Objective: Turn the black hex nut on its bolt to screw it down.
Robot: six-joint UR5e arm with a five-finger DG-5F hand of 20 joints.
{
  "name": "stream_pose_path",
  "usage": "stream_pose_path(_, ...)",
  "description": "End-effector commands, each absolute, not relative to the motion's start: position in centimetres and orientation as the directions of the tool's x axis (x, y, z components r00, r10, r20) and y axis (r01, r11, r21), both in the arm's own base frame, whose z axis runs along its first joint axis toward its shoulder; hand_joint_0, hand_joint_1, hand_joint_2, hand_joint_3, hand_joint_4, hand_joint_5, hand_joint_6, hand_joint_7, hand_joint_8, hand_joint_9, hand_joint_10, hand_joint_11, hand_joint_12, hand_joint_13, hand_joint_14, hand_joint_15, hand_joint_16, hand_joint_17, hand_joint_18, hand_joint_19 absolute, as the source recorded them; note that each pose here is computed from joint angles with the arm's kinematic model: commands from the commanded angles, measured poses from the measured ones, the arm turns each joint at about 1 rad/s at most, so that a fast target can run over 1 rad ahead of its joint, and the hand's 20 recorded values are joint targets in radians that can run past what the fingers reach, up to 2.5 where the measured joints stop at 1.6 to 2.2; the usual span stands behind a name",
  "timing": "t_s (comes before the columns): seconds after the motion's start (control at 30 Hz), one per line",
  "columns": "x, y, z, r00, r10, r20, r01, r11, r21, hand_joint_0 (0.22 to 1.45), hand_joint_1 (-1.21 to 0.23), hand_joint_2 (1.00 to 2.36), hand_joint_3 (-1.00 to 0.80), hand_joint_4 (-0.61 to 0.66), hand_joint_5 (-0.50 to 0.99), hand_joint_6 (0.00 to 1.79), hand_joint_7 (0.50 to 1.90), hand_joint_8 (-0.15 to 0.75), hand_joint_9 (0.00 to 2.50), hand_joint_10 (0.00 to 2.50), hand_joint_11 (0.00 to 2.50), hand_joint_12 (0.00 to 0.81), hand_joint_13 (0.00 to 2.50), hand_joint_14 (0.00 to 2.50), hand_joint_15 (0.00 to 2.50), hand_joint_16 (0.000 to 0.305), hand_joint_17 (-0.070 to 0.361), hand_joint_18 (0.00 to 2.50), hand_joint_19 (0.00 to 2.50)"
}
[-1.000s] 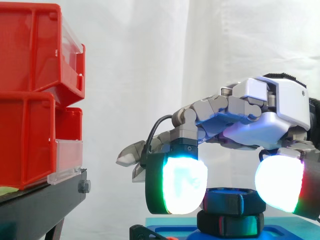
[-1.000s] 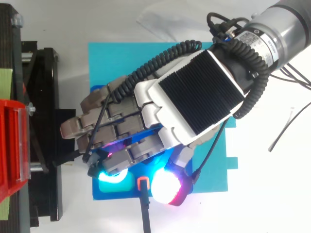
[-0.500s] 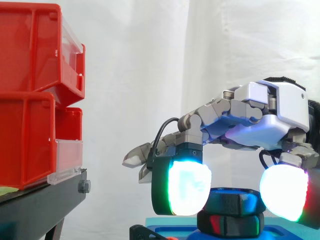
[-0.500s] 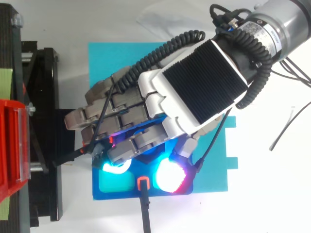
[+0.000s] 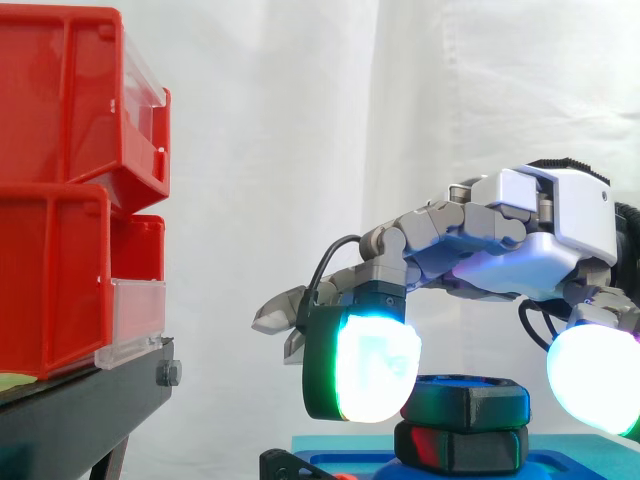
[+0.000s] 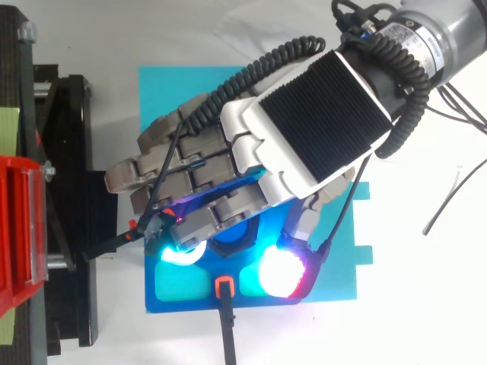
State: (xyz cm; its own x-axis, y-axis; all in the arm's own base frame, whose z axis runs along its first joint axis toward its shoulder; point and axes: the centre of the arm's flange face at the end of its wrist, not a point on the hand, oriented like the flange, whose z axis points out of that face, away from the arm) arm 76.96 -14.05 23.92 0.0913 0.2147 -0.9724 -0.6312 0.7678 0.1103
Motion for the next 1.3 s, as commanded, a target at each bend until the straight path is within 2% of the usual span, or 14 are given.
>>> stream_pose_path(0.0, 76.9, -14.3, 23.9, 0.093, 0.213, -0.973, -0.633, 0.766, 0.107, 0.35, -0.61, 1.00, -0.50, 0.39, -0.11, 0.50, 1.01, 0.391, 0.63, 0.01, 0.33, 0.430, 0.44, 0.00, 0.07, 0.071, 0.159, 0.54, 0.45)
stream_pose_path(0.17, 76.9, -14.6, 24.0, 0.095, 0.213, -0.973, -0.631, 0.768, 0.106, 0.45, -0.72, 1.00, -0.50, 0.35, -0.12, 0.50, 1.01, 0.365, 0.62, 0.01, 0.32, 0.399, 0.43, 0.00, 0.07, 0.064, 0.144, 0.52, 0.47)
stream_pose_path(0.3, 76.7, -14.9, 23.9, 0.093, 0.211, -0.973, -0.634, 0.766, 0.105, 0.52, -0.80, 1.00, -0.50, 0.36, -0.11, 0.50, 1.01, 0.367, 0.62, 0.01, 0.32, 0.409, 0.44, 0.00, 0.07, 0.066, 0.149, 0.55, 0.45)
stream_pose_path(0.43, 76.6, -15.2, 23.9, 0.094, 0.209, -0.973, -0.635, 0.765, 0.103, 0.53, -0.81, 1.00, -0.50, 0.35, -0.12, 0.50, 1.00, 0.367, 0.62, 0.01, 0.33, 0.408, 0.44, 0.00, 0.07, 0.066, 0.149, 0.55, 0.45)
stream_pose_path(0.73, 76.6, -15.3, 23.9, 0.095, 0.207, -0.974, -0.635, 0.766, 0.101, 0.45, -0.78, 1.00, -0.50, 0.34, -0.12, 0.50, 1.02, 0.349, 0.60, 0.01, 0.34, 0.390, 0.43, 0.00, 0.07, 0.062, 0.139, 0.52, 0.46)
stream_pose_path(1.13, 76.5, -15.3, 23.8, 0.089, 0.208, -0.974, -0.635, 0.766, 0.106, 0.60, -0.89, 1.00, -0.50, 0.35, -0.11, 0.51, 1.04, 0.351, 0.62, 0.01, 0.34, 0.391, 0.44, 0.00, 0.07, 0.062, 0.139, 0.55, 0.45)
stream_pose_path(1.17, 76.5, -15.3, 23.8, 0.088, 0.209, -0.974, -0.635, 0.765, 0.107, 0.59, -0.92, 1.09, -0.50, 0.35, -0.11, 0.52, 1.03, 0.353, 0.62, 0.01, 0.33, 0.393, 0.44, 0.00, 0.07, 0.062, 0.141, 0.55, 0.45)
stream_pose_path(1.27, 76.5, -15.4, 23.8, 0.088, 0.209, -0.974, -0.633, 0.766, 0.107, 0.59, -0.96, 1.23, -0.50, 0.36, -0.11, 0.55, 0.97, 0.352, 0.62, 0.01, 0.34, 0.393, 0.45, 0.00, 0.07, 0.062, 0.140, 0.55, 0.44)
